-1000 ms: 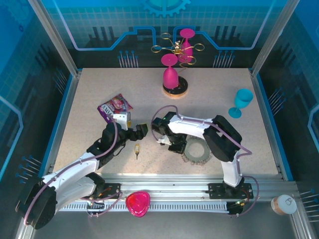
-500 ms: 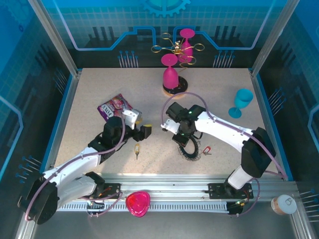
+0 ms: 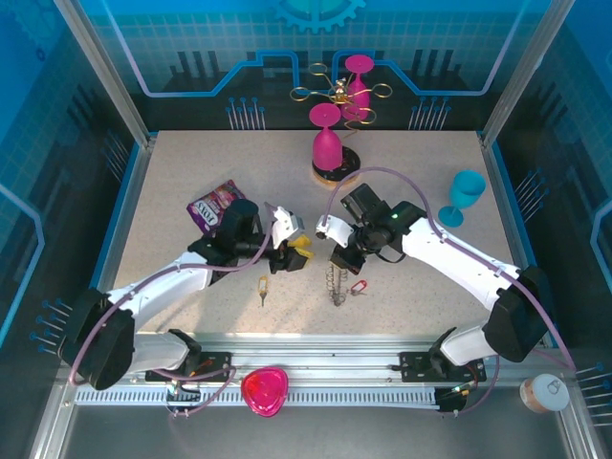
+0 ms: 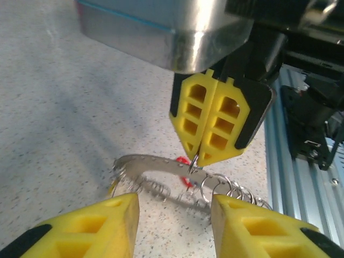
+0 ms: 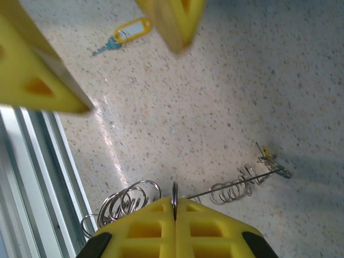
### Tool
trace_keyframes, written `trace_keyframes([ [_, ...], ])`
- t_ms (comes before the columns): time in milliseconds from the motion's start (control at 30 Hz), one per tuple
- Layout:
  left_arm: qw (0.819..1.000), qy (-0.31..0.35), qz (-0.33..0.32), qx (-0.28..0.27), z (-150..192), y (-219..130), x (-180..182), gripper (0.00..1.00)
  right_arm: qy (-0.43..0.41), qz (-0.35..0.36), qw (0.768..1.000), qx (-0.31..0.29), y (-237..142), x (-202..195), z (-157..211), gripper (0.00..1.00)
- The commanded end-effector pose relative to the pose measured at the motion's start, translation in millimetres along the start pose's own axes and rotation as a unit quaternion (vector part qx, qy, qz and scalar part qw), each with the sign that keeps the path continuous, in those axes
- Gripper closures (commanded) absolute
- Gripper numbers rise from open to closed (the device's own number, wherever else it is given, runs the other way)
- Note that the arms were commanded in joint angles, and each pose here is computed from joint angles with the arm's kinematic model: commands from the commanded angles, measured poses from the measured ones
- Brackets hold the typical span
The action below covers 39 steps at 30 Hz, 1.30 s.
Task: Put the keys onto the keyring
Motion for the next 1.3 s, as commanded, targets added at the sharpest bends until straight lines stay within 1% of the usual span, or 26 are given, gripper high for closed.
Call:
trace_keyframes([
  [0,0.997,0.029,0.067,-0.019,-6.9,4.8,-9.3,0.63,-0.021,-0.043,0.998,-0.039,-3.8,7.1,-7.5,1.0],
  [200,0.995,0.04,0.085,-0.018,1.1,9.0,-11.2,0.67,-0.027,-0.059,0.997,-0.034,-2.5,9.1,-7.7,1.0],
  [400,0.994,0.048,0.098,-0.01,8.1,12.3,-12.3,0.68,-0.037,-0.071,0.996,-0.046,-6.3,13.0,-10.7,1.0],
  [600,0.993,0.054,0.102,-0.007,8.6,14.7,-10.0,0.72,-0.044,-0.081,0.995,-0.049,-7.4,15.8,-13.6,1.0],
  [1000,0.991,0.055,0.121,-0.012,8.9,17.8,-11.1,0.74,-0.056,-0.085,0.994,-0.047,-5.8,19.3,-21.7,1.0],
  [1067,0.991,0.055,0.122,-0.012,8.8,18.9,-10.6,0.77,-0.058,-0.087,0.993,-0.049,-5.9,20.0,-23.3,1.0],
  [1267,0.99,0.056,0.122,-0.03,5.2,19.1,-10.4,0.78,-0.058,-0.094,0.993,-0.05,-2.5,21.8,-24.4,1.0],
])
Point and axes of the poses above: each hand's point on the last joint's axis, 136 mm out from that joint toward the fingers, its own y axis out along the fingers, its own x axis along the line the jaws close on, z = x × y, the point moved 7 cm from there along -y, back along the fingers, and after that the axes turned 12 degrees about y, right-handed, at the moved point
